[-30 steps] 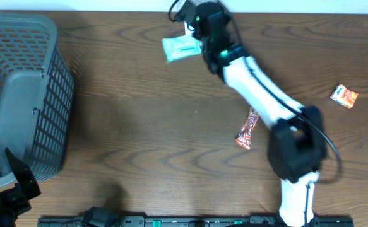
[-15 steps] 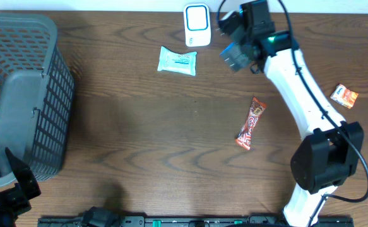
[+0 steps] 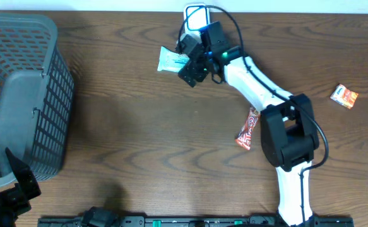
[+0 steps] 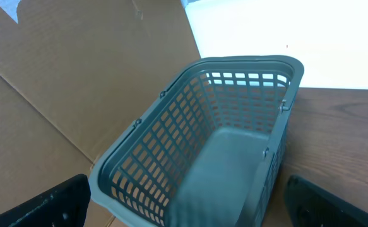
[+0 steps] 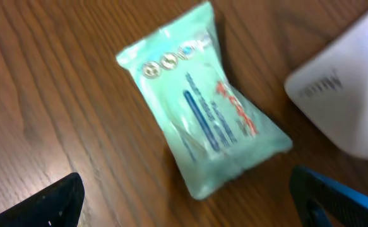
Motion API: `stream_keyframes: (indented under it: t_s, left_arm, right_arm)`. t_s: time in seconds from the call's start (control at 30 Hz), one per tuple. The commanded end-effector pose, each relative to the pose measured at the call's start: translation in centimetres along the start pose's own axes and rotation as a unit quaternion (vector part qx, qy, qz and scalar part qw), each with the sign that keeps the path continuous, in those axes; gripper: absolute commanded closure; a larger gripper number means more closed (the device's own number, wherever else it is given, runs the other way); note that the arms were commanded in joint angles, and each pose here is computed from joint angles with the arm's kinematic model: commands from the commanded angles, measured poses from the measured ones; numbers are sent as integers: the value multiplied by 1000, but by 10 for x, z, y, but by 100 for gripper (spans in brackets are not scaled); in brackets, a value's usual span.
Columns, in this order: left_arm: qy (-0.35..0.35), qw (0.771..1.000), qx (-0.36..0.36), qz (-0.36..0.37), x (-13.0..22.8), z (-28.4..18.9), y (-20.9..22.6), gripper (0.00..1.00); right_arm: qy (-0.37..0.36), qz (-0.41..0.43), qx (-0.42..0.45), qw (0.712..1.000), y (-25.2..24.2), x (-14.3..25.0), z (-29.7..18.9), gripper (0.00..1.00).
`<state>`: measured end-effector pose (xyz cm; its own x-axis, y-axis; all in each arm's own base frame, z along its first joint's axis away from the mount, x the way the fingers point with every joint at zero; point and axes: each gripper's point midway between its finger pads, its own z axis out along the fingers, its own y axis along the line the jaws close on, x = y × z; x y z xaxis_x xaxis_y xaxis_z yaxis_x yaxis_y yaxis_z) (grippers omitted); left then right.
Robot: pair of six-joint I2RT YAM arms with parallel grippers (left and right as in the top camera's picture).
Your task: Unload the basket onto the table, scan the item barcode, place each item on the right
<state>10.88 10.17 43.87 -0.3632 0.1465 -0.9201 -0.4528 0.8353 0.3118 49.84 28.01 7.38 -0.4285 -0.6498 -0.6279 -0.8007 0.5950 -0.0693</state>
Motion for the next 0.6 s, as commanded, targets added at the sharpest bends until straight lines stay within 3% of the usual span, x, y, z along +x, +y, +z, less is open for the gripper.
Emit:
stream_keyframes:
  t_s: [0.0,0.57]
  left_arm:
    - [0,1000,-4,-7,0,0,2,2]
    - [0,1000,-4,-7,0,0,2,2]
  right_arm:
    - [-41,-30,-5,999,10,-22,9,1]
    - [-71,-33,-5,997,7,-14,57,1]
